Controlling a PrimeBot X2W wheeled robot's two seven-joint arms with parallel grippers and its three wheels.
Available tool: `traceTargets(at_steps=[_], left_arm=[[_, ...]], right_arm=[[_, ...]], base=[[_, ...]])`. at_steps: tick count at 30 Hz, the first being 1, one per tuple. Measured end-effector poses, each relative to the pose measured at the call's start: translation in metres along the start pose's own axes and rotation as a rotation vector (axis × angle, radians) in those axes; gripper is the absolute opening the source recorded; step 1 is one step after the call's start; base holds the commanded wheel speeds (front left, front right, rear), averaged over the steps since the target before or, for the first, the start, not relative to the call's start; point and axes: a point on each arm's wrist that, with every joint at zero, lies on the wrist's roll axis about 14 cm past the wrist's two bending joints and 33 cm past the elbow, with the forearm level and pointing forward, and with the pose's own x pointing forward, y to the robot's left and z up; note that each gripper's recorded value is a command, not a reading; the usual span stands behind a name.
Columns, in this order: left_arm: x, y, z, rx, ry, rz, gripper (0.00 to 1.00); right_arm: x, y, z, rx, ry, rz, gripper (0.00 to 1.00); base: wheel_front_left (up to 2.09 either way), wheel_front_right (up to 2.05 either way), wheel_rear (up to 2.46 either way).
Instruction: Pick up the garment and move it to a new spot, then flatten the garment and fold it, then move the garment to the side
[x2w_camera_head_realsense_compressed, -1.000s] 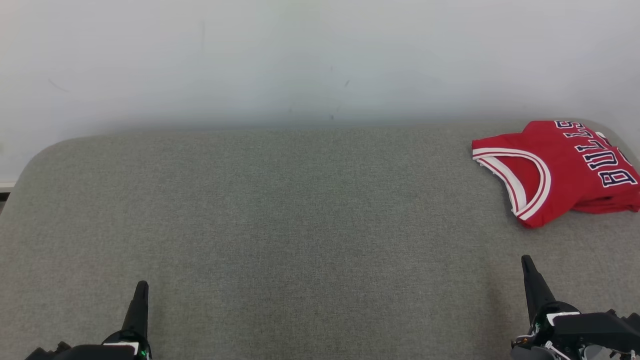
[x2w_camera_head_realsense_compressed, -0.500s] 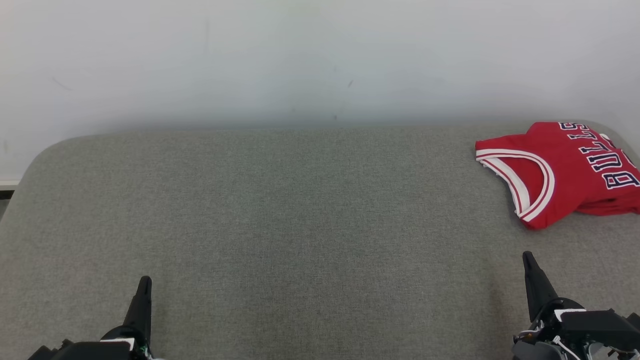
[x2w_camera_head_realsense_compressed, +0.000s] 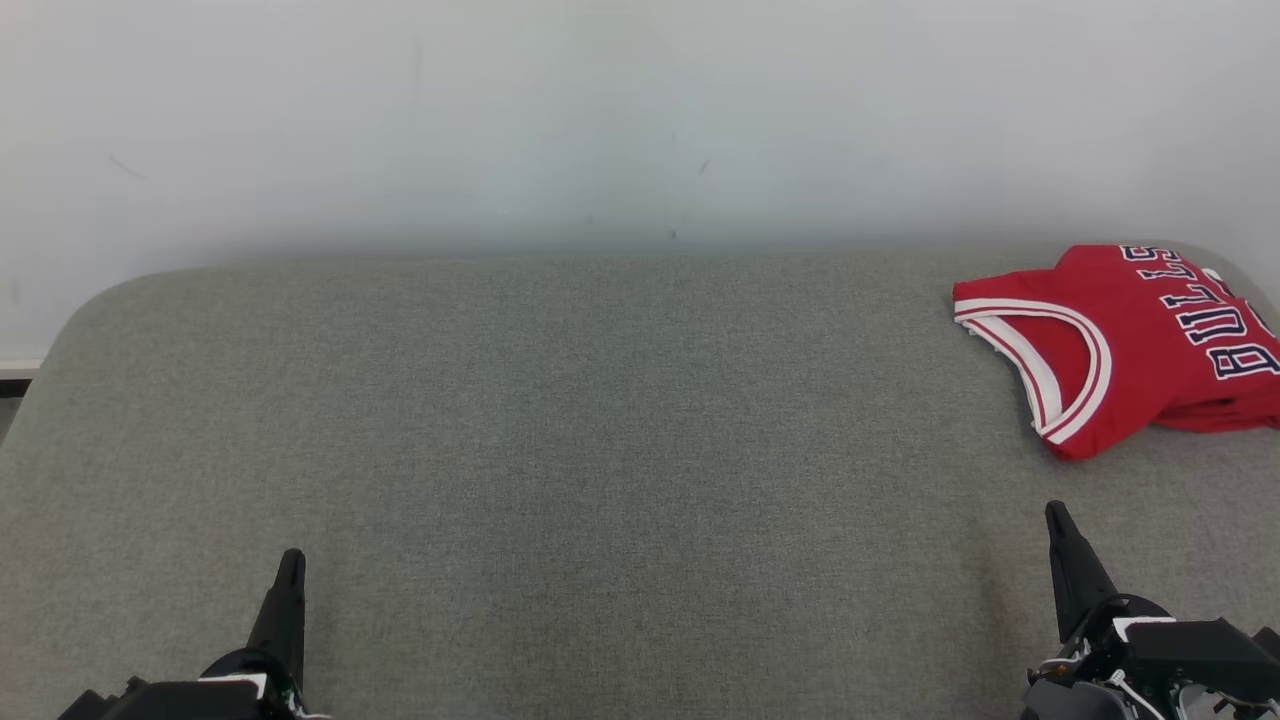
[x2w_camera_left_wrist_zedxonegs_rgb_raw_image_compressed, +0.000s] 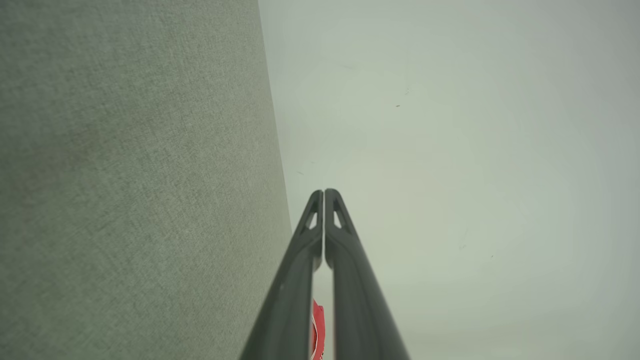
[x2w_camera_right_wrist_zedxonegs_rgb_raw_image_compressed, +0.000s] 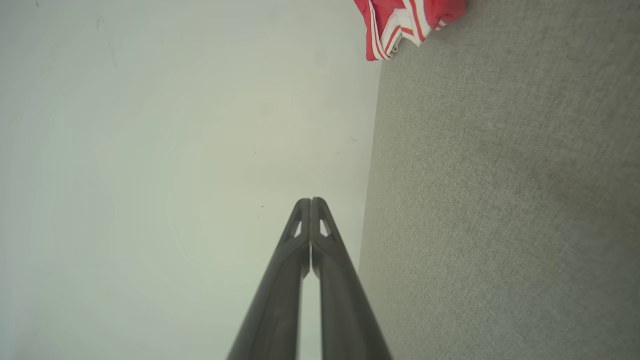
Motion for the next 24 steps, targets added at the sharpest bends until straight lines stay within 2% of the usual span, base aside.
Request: traceTargets(at_steps=[24], left_arm=[[0.0,-0.0001,0.0,0.0,0.0,0.0,0.0]], right_arm=[[0.0,0.0001,-0.0003,0.002,0.001,0.0,0.0]], base=[[0.0,0.0,0.0]])
